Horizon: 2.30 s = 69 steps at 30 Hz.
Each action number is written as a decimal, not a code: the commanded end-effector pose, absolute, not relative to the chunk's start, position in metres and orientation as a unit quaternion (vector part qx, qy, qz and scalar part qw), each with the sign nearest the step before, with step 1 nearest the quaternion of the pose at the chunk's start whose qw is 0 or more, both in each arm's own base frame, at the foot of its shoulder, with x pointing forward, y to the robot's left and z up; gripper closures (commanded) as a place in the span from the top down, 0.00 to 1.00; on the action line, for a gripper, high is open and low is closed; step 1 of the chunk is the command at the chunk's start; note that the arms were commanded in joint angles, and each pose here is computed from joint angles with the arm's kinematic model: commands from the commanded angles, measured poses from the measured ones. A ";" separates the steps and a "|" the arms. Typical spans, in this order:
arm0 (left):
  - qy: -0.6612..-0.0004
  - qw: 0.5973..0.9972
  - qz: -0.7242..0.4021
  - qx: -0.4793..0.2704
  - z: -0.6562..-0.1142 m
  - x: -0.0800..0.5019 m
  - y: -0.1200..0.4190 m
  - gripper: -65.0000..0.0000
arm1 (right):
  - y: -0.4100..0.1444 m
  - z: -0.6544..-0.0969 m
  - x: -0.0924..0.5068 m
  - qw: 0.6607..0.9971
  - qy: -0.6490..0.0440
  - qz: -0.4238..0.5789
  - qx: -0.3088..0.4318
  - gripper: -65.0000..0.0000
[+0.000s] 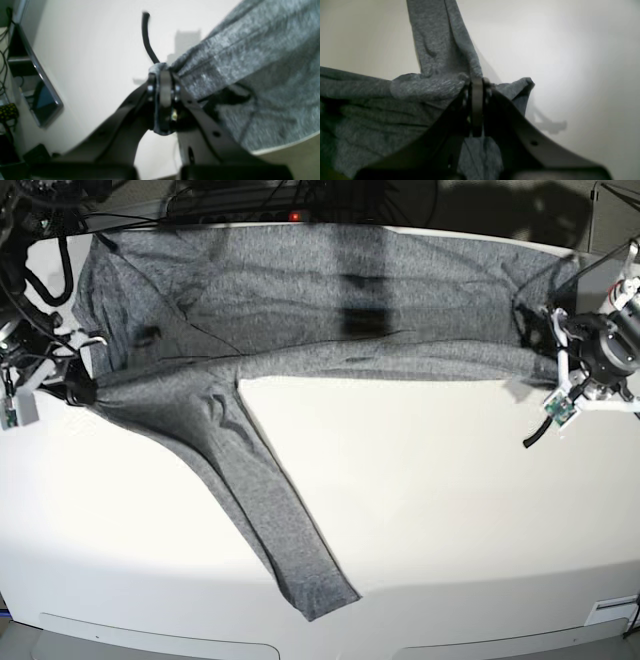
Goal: Fold the T-shirt properly
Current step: 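Carry the folded half over the shirt body with both grippers, then lay the fold down and open both grippers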
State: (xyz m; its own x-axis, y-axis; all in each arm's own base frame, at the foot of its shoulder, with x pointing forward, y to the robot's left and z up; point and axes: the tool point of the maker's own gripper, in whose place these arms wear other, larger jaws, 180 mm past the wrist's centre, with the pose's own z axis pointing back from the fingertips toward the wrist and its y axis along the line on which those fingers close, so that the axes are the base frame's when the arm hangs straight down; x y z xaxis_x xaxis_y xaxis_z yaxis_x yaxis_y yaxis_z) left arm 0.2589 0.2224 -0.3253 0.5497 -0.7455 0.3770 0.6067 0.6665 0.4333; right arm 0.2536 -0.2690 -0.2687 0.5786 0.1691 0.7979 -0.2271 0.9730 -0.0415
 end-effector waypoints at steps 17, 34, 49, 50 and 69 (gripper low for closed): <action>-0.240 0.873 -0.398 0.147 -0.352 0.214 0.234 0.00 | -0.277 -0.292 0.211 0.913 -0.391 0.111 0.028 0.00; -0.233 0.875 -0.393 0.159 -0.356 0.208 0.237 0.00 | -0.282 -0.308 0.193 0.935 -0.336 0.112 0.019 0.00; -0.248 0.883 -0.383 0.112 -0.373 0.186 0.209 0.00 | -0.292 -0.310 0.184 0.944 -0.313 0.102 0.007 0.00; -0.249 0.883 -0.382 0.111 -0.374 0.186 0.209 0.00 | -0.292 -0.311 0.182 0.945 -0.310 0.103 0.008 0.00; -0.255 0.877 -0.388 0.123 -0.373 0.189 0.211 0.00 | -0.293 -0.319 0.167 0.952 -0.287 0.102 0.007 0.00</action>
State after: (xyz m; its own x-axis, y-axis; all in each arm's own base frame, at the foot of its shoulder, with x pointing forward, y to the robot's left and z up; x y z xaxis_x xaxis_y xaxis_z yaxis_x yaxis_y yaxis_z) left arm 0.1829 0.2076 -0.3801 0.5831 -0.7352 0.3456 0.6247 0.6777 0.3878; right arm 0.1625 -0.2896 -0.3287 0.8322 0.1646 0.5295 -0.1848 0.9827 -0.0150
